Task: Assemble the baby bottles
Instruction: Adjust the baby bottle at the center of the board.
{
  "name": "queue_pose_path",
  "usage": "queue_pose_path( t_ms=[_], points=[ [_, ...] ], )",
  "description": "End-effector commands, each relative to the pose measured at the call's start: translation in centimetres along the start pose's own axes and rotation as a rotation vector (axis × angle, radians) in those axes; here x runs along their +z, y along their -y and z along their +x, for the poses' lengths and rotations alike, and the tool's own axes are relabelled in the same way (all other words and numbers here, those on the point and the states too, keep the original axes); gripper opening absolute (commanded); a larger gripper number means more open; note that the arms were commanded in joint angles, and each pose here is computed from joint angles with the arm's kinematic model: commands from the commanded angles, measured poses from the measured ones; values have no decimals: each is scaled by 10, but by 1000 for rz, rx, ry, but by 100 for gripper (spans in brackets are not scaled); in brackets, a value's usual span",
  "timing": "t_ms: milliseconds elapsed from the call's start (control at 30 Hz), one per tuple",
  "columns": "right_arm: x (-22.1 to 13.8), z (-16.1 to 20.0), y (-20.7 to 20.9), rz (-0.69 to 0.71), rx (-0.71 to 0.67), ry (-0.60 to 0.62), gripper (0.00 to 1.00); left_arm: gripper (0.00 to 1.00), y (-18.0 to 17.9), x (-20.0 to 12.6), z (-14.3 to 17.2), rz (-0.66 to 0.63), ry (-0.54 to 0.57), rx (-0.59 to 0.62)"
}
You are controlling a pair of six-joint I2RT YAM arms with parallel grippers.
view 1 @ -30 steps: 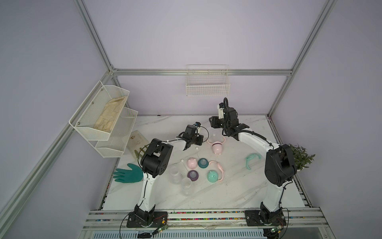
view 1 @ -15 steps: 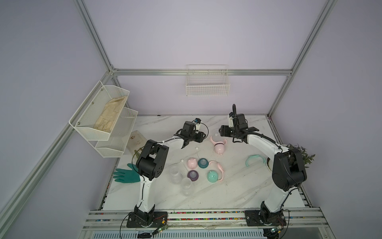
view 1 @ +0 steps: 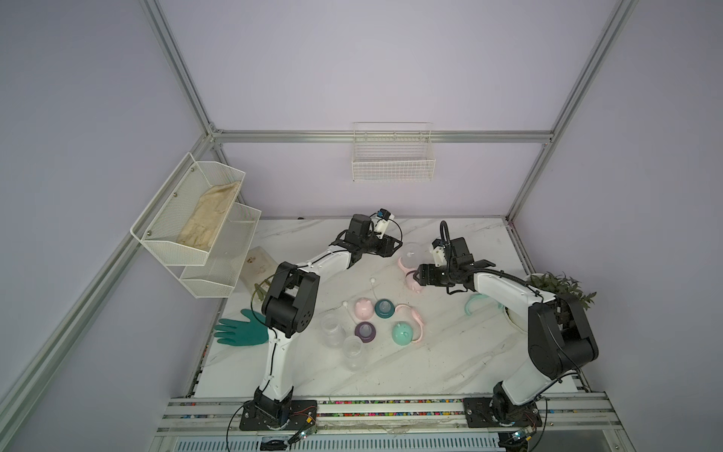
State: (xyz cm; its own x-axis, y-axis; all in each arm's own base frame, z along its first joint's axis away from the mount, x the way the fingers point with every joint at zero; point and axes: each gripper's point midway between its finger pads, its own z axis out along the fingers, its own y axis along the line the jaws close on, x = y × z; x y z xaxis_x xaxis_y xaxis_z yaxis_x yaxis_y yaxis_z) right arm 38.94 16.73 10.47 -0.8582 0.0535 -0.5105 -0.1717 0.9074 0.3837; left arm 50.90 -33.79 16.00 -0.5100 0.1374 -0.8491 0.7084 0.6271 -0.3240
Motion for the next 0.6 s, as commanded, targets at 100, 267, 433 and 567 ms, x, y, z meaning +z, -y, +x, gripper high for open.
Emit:
queue_pose_path(
  t_ms=[100, 267, 433, 567],
  points=[
    [14, 8, -8, -43, -17, 8, 81, 53, -3, 20, 7, 71, -14, -22],
    [31, 13, -7, -37, -26, 7, 82, 51, -10, 29, 23, 63, -50, -46],
    [46, 15, -4, -8, -43, 12, 82, 48, -10, 30, 32, 71, -74, -55],
    [57, 14, 2, 30, -51, 15, 82, 48, -6, 29, 39, 91, -93, -63]
  ],
)
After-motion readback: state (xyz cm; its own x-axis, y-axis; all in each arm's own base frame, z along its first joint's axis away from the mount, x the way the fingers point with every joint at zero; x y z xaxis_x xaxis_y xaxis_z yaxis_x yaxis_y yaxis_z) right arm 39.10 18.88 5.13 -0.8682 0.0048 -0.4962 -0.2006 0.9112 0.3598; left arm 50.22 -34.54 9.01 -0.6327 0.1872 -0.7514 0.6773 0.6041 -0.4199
